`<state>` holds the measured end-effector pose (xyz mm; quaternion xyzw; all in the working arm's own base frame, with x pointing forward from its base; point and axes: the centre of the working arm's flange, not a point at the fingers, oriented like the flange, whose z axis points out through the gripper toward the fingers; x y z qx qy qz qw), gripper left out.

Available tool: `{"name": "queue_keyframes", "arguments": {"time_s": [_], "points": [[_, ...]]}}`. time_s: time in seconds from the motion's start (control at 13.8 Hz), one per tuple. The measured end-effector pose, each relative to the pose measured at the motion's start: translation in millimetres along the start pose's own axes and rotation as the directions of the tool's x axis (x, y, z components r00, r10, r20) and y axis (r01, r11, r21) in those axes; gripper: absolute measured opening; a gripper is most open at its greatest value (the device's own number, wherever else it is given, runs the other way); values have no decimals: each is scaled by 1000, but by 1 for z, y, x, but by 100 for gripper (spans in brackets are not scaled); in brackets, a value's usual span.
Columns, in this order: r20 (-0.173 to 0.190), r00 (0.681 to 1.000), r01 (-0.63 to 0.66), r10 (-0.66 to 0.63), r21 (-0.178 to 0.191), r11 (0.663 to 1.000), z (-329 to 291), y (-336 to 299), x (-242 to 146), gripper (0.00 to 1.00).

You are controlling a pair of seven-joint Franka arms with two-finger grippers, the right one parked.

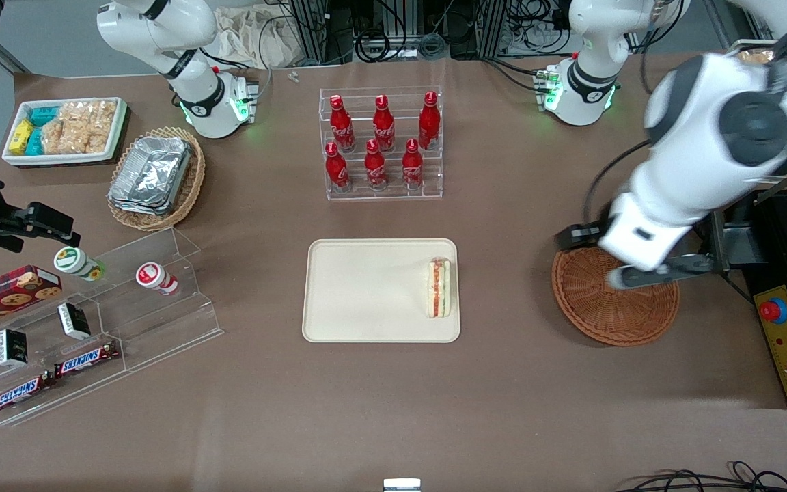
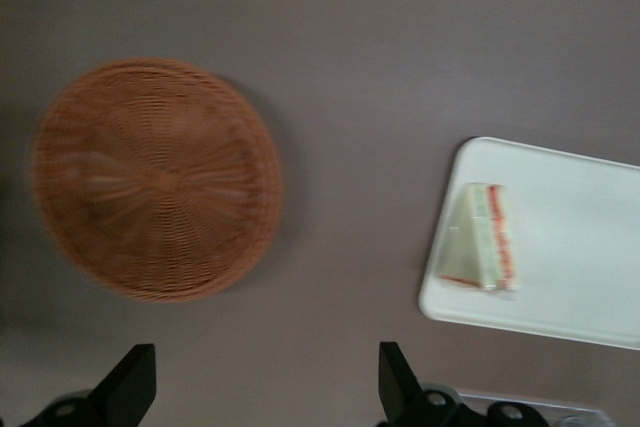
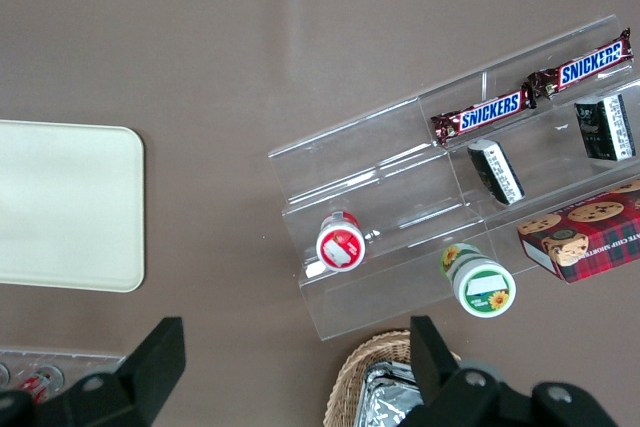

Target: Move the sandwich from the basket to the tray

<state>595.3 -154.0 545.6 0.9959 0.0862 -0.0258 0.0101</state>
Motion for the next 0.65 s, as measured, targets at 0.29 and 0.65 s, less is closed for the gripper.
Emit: {"name": "queue_keyframes", "arguments": {"time_s": [0.29, 0.65], "points": [[35, 998, -61, 60, 23, 998, -26, -86, -10, 100], [7, 998, -70, 70, 42, 997, -50, -121, -42, 100]]}}
